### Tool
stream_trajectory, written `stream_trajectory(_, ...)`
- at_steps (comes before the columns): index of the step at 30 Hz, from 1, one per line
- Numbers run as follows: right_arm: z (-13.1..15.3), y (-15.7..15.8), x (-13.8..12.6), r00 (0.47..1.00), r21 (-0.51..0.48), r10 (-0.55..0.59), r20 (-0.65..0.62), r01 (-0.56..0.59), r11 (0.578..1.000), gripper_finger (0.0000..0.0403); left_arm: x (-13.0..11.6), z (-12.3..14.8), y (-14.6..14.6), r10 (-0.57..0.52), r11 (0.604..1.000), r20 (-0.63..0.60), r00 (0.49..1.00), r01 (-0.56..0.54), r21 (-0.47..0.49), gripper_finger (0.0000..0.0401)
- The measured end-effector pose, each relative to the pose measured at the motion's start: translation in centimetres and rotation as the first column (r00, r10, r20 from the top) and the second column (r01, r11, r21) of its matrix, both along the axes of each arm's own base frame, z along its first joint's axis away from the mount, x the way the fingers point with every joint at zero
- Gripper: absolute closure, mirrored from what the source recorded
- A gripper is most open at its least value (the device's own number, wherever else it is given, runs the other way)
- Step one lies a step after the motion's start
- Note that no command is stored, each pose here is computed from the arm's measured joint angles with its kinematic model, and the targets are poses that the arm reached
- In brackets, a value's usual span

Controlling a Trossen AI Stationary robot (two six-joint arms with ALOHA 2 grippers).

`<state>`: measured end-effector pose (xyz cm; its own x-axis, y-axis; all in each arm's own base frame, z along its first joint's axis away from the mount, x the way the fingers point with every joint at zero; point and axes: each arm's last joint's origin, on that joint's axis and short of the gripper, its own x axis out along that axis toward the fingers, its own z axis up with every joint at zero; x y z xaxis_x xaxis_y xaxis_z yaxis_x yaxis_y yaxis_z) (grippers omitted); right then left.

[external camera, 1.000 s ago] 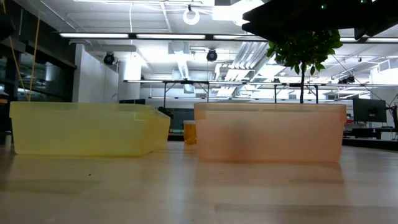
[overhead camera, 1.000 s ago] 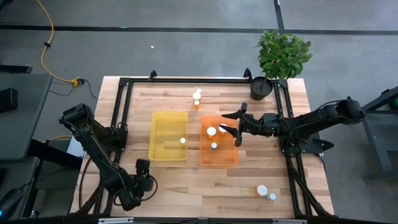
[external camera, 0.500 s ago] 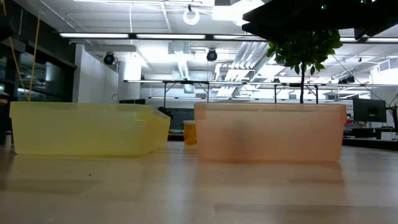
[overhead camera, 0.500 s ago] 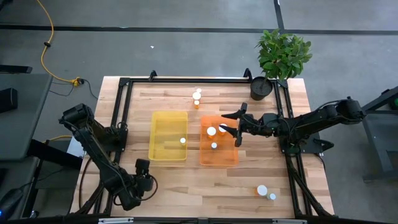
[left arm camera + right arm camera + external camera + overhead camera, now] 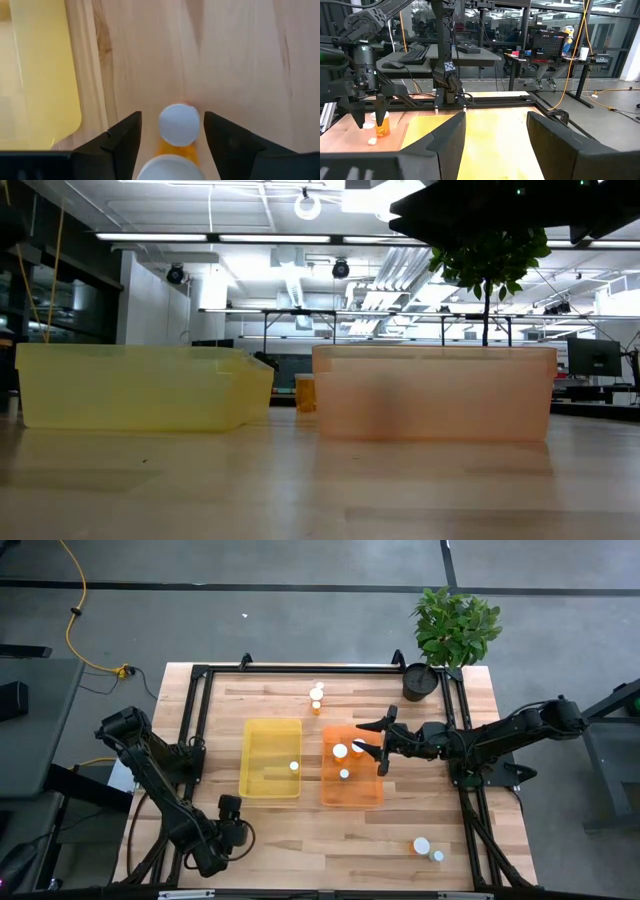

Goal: Pick and place medicine bottles into bin by pill shape (circle, oval)
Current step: Put the yellow bottle pill into the yellow bin

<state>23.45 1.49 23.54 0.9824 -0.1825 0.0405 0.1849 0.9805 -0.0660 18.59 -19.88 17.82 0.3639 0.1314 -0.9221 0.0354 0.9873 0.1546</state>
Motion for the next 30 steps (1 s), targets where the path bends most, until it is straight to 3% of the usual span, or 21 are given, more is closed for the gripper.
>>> stream_trajectory(30, -0.07, 0.0, 0.0, 1.0, 0.017, 0.001, -0.004, -0.001, 1.0, 0.0199, 0.27, -0.02, 0.26, -0.012, 1.0, -0.017, 1.0, 0.012, -0.003, 0.0294)
